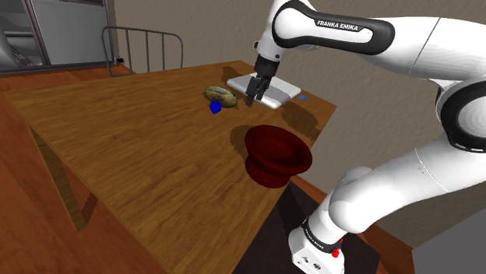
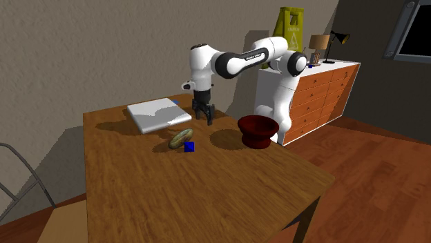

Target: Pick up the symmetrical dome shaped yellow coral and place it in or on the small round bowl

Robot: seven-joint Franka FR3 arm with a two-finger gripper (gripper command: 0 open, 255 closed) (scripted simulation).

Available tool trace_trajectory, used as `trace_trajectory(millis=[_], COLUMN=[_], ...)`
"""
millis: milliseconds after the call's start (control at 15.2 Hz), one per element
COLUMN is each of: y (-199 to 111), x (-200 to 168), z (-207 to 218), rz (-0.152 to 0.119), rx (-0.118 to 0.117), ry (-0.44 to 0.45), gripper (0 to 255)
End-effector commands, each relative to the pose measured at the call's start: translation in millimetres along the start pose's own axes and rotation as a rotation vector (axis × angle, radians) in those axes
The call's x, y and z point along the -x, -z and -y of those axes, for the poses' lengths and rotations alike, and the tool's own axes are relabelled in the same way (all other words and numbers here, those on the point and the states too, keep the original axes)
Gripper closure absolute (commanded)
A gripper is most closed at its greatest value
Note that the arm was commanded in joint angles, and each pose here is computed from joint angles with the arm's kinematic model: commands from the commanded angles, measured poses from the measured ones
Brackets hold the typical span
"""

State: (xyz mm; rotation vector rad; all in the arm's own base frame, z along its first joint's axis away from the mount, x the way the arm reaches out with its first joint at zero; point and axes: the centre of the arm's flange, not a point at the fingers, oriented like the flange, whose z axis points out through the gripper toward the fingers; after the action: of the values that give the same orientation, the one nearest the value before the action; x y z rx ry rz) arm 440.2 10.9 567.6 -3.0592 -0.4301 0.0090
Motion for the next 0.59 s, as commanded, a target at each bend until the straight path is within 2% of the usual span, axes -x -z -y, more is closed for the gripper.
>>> trace_trajectory(millis=[0, 528], y=[4, 20], x=[-27, -130], z=[-4, 2], rz=[0.001, 0.007], rx=[0.016, 0.078], ry=[0.055, 0.267], gripper=[0, 0])
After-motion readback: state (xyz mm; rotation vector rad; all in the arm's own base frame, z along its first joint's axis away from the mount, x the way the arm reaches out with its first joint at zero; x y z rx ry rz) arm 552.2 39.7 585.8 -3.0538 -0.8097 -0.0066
